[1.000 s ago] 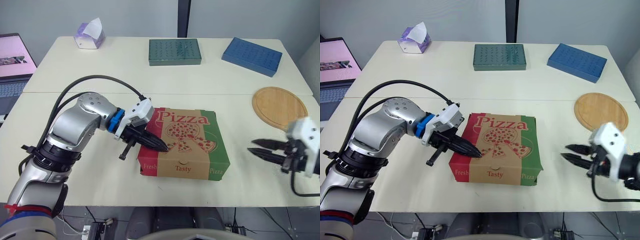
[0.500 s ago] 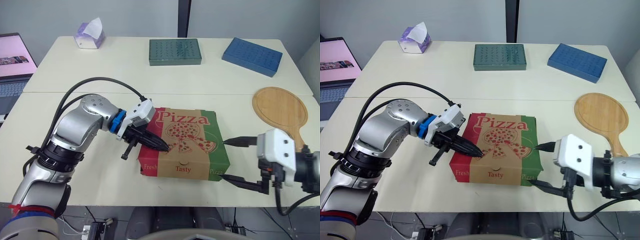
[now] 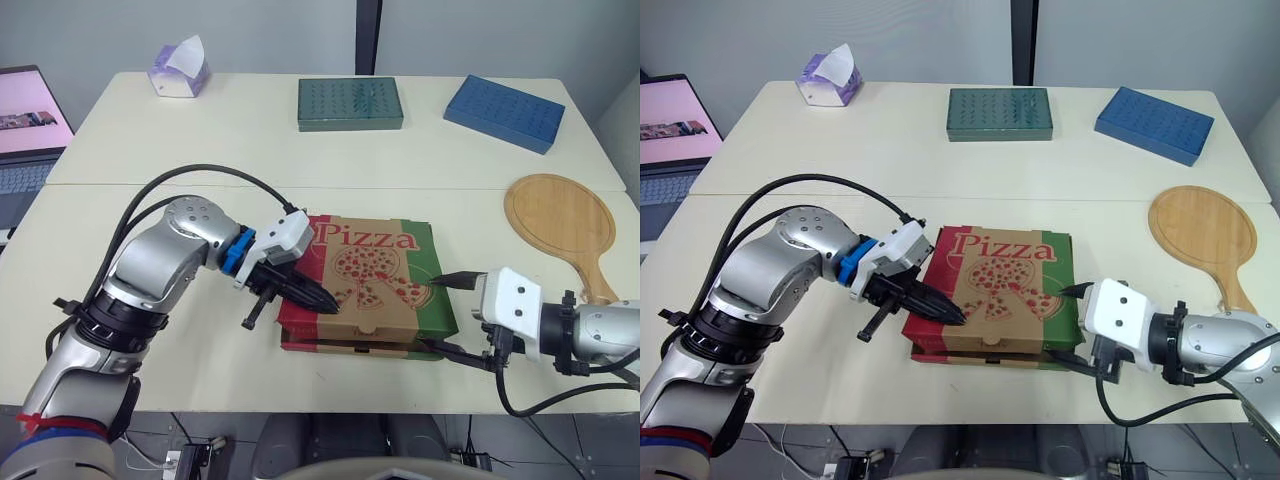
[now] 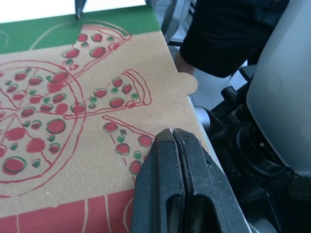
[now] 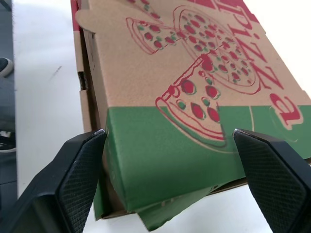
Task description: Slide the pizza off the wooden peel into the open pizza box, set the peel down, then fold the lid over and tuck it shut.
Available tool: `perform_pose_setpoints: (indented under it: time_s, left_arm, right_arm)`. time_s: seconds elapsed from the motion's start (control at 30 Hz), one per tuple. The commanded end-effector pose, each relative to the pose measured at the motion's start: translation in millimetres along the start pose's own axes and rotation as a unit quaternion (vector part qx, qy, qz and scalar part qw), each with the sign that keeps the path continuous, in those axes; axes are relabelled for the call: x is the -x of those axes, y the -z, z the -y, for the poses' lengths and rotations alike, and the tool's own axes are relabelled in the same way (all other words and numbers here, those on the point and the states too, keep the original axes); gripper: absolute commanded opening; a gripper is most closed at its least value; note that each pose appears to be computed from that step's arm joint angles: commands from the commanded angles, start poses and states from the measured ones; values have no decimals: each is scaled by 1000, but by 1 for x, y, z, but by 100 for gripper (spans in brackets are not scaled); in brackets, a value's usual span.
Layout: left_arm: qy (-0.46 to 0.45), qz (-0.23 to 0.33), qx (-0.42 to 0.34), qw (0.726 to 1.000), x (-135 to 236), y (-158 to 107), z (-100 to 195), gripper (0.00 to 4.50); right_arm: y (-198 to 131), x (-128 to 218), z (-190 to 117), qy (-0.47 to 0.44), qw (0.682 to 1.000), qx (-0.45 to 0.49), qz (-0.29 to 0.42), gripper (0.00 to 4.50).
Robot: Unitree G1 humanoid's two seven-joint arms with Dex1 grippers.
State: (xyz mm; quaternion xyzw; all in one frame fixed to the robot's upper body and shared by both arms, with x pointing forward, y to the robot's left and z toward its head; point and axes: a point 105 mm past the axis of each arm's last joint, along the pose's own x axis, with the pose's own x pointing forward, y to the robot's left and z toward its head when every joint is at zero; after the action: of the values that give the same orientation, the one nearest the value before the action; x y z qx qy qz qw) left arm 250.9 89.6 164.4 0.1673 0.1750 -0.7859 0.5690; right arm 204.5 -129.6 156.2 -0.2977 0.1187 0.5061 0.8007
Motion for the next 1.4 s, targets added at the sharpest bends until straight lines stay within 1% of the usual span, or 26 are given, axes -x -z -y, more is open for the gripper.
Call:
perform_pose_setpoints:
  time_s: [0.03, 0.27, 0.4, 0.5, 0.6, 0.7, 0.8, 0.83, 0.9, 0.93, 0.97, 1.07, 1.13, 1.17, 1.27, 1.4]
  left_arm:
    - [4, -16, -18, 1000, 0, 1, 5, 0]
    - [2, -26, -18, 999, -1, 9, 6, 0]
    - [-2, -29, -20, 999, -1, 11, 6, 0]
    - [-5, -31, -21, 999, 0, 11, 6, 0]
    - [-8, -31, -22, 999, 1, 11, 5, 0]
    - [-10, -31, -22, 999, 2, 11, 5, 0]
    - [-12, -30, -23, 999, 2, 11, 5, 0]
    - [-13, -30, -23, 999, 2, 11, 5, 0]
    - [-14, -30, -22, 999, 2, 10, 5, 0]
    - [-14, -31, -22, 999, 2, 10, 5, 0]
    - [-15, -31, -22, 999, 2, 10, 5, 0]
    - [-17, -31, -23, 999, 3, 9, 4, 0]
    - [-18, -30, -24, 999, 3, 9, 4, 0]
    - [-18, -30, -24, 999, 2, 9, 3, 0]
    - [-18, -29, -25, 999, 2, 8, 2, 0]
    - [-18, -27, -28, 999, 1, 6, 1, 0]
  right_arm:
    - [-2, -1, 0, 9, 1000, 15, 6, 448]
    - [5, 2, -6, 6, 1000, 1, -1, 448]
    - [5, 12, -6, 13, 1000, -22, 9, 448]
    - [11, 30, 1, 23, 997, -70, 5, 448]
    - [23, 51, 20, 61, 991, -120, 0, 448]
    - [34, 54, 27, 76, 988, -132, -15, 448]
    - [52, 44, 21, 64, 989, -124, -48, 387]
    - [55, 40, 19, 59, 989, -125, -50, 356]
    - [58, 33, 12, 41, 990, -126, -51, 280]
    - [57, 30, 10, 33, 991, -125, -45, 251]
    - [54, 27, 8, 25, 991, -125, -37, 204]
    - [39, 19, 4, 5, 992, -125, -1, 102]
    - [34, 17, 1, -7, 991, -130, 10, 30]
    - [32, 15, -2, -17, 991, -135, 15, 3]
    - [29, 8, -8, -33, 987, -154, 24, 3]
    - [28, -2, -8, -32, 980, -190, 45, 3]
